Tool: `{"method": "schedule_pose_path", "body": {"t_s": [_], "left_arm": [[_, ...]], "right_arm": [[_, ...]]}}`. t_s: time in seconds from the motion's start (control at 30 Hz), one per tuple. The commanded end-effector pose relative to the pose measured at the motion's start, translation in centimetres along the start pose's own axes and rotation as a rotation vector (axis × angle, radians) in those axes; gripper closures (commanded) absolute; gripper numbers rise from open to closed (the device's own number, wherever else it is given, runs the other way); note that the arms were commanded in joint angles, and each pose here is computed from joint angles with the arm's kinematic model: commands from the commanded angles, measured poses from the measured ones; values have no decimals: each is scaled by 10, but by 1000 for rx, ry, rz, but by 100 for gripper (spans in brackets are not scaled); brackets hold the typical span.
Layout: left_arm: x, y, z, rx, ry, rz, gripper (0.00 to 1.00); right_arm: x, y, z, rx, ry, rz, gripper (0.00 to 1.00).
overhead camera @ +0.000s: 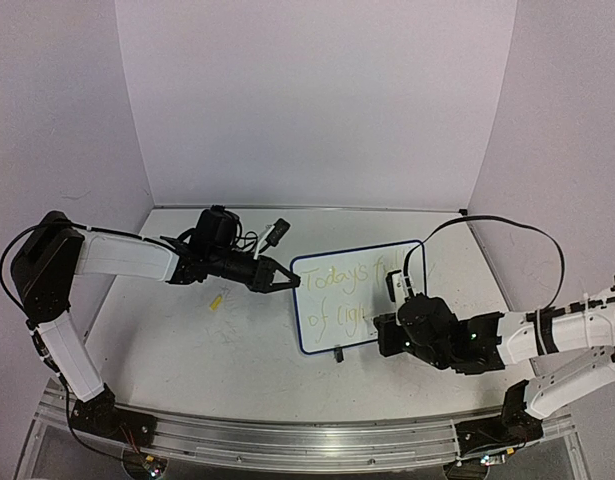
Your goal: Write a sentence on the whiteboard
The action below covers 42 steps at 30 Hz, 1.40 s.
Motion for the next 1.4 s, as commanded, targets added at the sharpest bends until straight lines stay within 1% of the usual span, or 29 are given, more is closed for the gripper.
{"method": "schedule_pose_path", "body": {"t_s": [0.0, 0.1, 0.23, 0.33, 0.43, 0.7, 1.03, 1.37], "left_arm": [[-8, 1, -5, -21, -36, -5, 100], [-8, 1, -5, -20, -36, -5, 100], [-8, 0, -5, -21, -36, -5, 100], [-8, 1, -5, -19, -35, -6, 100], [-9, 1, -6, -16, -36, -6, 100], [-9, 1, -6, -18, -36, -6, 100], [-9, 0, -6, -16, -36, -5, 100], [-8, 0, -6, -15, -35, -5, 100]], "right_arm": [[8, 1, -9, 29, -2, 28, 100], [-2, 6, -7, 17, -15, -5, 100], [-29, 22, -1, -29, -67, -99, 100], [-40, 26, -4, -43, -93, -138, 100], [-43, 20, -8, -23, -89, -142, 100], [-55, 15, 2, -37, -58, -166, 100], [-49, 9, -2, -3, -43, -160, 100], [-39, 3, -5, 15, -19, -122, 100]]}}
Point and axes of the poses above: each gripper's point midway between its finger pads, its own y axis back along the fingers, its own z axis along the line the jaws close on, x = y × z, the point moved 7 cm from there along y, back along the fingers, and after that the axes turned 5 degrees about -y, right-handed, at the moved point
